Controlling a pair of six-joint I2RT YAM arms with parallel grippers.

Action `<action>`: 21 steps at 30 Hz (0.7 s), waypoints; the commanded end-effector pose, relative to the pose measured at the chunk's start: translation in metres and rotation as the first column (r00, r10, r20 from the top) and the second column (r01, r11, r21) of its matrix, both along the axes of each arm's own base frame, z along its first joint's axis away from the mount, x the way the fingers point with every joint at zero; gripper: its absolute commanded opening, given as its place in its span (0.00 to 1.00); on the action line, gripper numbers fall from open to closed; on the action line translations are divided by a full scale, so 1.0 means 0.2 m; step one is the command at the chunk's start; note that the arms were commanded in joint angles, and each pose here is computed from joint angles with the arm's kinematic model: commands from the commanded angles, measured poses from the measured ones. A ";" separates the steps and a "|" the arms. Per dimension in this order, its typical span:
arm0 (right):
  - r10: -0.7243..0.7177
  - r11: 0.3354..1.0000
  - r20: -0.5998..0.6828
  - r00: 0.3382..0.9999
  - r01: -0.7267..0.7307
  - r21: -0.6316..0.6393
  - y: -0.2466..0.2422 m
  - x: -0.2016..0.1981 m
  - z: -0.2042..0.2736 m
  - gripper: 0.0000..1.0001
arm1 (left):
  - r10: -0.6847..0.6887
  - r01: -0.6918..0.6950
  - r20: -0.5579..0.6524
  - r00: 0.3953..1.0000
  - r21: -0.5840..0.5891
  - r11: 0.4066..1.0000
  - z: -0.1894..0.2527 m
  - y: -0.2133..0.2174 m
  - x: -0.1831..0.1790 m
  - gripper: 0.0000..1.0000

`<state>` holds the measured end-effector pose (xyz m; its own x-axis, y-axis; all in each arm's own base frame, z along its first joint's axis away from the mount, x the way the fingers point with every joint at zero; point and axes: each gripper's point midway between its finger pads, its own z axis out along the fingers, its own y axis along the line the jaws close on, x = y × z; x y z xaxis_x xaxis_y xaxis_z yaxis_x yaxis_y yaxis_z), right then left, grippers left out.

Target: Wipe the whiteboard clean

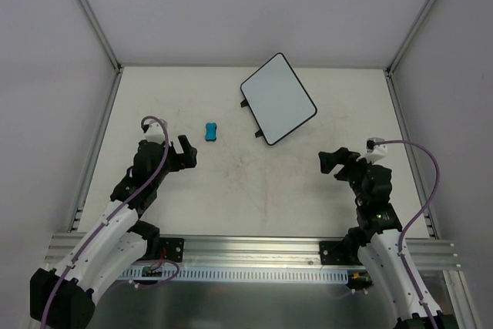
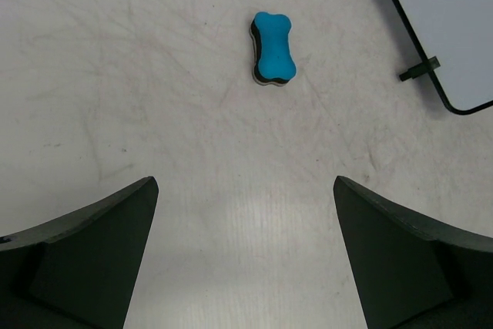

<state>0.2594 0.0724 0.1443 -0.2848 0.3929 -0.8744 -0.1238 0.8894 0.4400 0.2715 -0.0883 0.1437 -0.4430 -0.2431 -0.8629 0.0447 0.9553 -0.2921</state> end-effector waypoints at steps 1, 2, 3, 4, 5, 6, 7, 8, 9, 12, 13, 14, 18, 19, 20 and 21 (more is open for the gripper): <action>-0.019 0.999 0.018 1.000 0.020 -0.036 -0.03 0.01 0.00 0.99 | 0.020 -0.022 0.037 0.999 0.040 0.999 -0.03 0.06 -0.03 0.99; -0.024 0.999 0.018 1.000 0.025 -0.035 -0.03 0.01 -0.01 0.99 | 0.014 -0.016 0.054 0.998 0.034 0.999 -0.02 0.06 -0.03 0.99; -0.053 0.998 0.018 0.998 0.053 -0.040 -0.06 0.01 -0.01 0.99 | 0.011 -0.013 0.060 0.998 0.034 0.999 -0.02 0.06 -0.03 0.99; -0.071 0.996 0.006 0.997 0.071 -0.044 -0.08 0.00 -0.03 0.99 | 0.026 -0.029 0.076 0.997 0.036 0.999 -0.01 0.07 -0.03 0.99; -0.083 0.995 0.019 0.996 0.084 -0.045 -0.09 0.00 -0.02 0.99 | 0.035 -0.038 0.077 0.996 0.038 0.999 -0.01 0.08 -0.03 0.99; -0.083 0.995 0.020 0.996 0.084 -0.044 -0.09 0.00 -0.02 0.99 | 0.039 -0.042 0.080 0.996 0.040 0.998 0.00 0.09 -0.03 0.99; -0.081 0.996 0.022 0.996 0.082 -0.046 -0.09 -0.01 -0.02 0.99 | 0.037 -0.041 0.079 0.996 0.040 0.998 -0.01 0.09 -0.03 0.99; -0.080 0.996 0.029 0.996 0.081 -0.044 -0.09 -0.01 -0.02 0.99 | 0.033 -0.036 0.078 0.996 0.038 0.999 0.00 0.08 -0.03 0.99; -0.083 0.996 0.035 0.996 0.084 -0.043 -0.09 -0.01 -0.01 0.99 | 0.033 -0.036 0.078 0.996 0.040 0.999 0.00 0.08 -0.03 0.99; -0.083 0.996 0.034 0.996 0.084 -0.044 -0.09 -0.01 -0.02 0.99 | 0.031 -0.034 0.072 0.997 0.042 0.999 -0.01 0.08 -0.03 0.99; -0.083 0.995 0.033 0.996 0.084 -0.044 -0.09 -0.01 -0.02 0.99 | 0.031 -0.034 0.072 0.997 0.042 0.999 -0.01 0.08 -0.03 0.99; -0.083 0.996 0.031 0.996 0.084 -0.043 -0.09 -0.01 -0.02 0.99 | 0.031 -0.034 0.071 0.997 0.042 0.999 -0.01 0.08 -0.02 0.99; -0.084 0.995 0.023 0.996 0.085 -0.045 -0.09 -0.01 -0.02 0.99 | 0.030 -0.034 0.072 0.997 0.042 0.999 -0.01 0.08 -0.02 0.99; -0.083 0.995 0.025 0.996 0.084 -0.044 -0.09 -0.01 -0.02 0.99 | 0.029 -0.032 0.073 0.997 0.042 0.999 -0.01 0.08 -0.02 0.99; -0.083 0.995 0.026 0.996 0.084 -0.044 -0.09 -0.01 -0.02 0.99 | 0.030 -0.033 0.071 0.997 0.044 0.998 -0.01 0.08 -0.02 0.99; -0.083 0.996 0.028 0.996 0.084 -0.043 -0.09 -0.01 -0.02 0.99 | 0.030 -0.034 0.073 0.997 0.043 0.999 -0.01 0.08 -0.02 0.99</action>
<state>0.2546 0.0596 0.1348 -0.2627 0.3846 -0.8849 -0.0680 0.9075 0.4146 0.2617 -0.0768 0.1339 -0.4056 -0.2248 -0.8860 0.0359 0.9646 -0.2611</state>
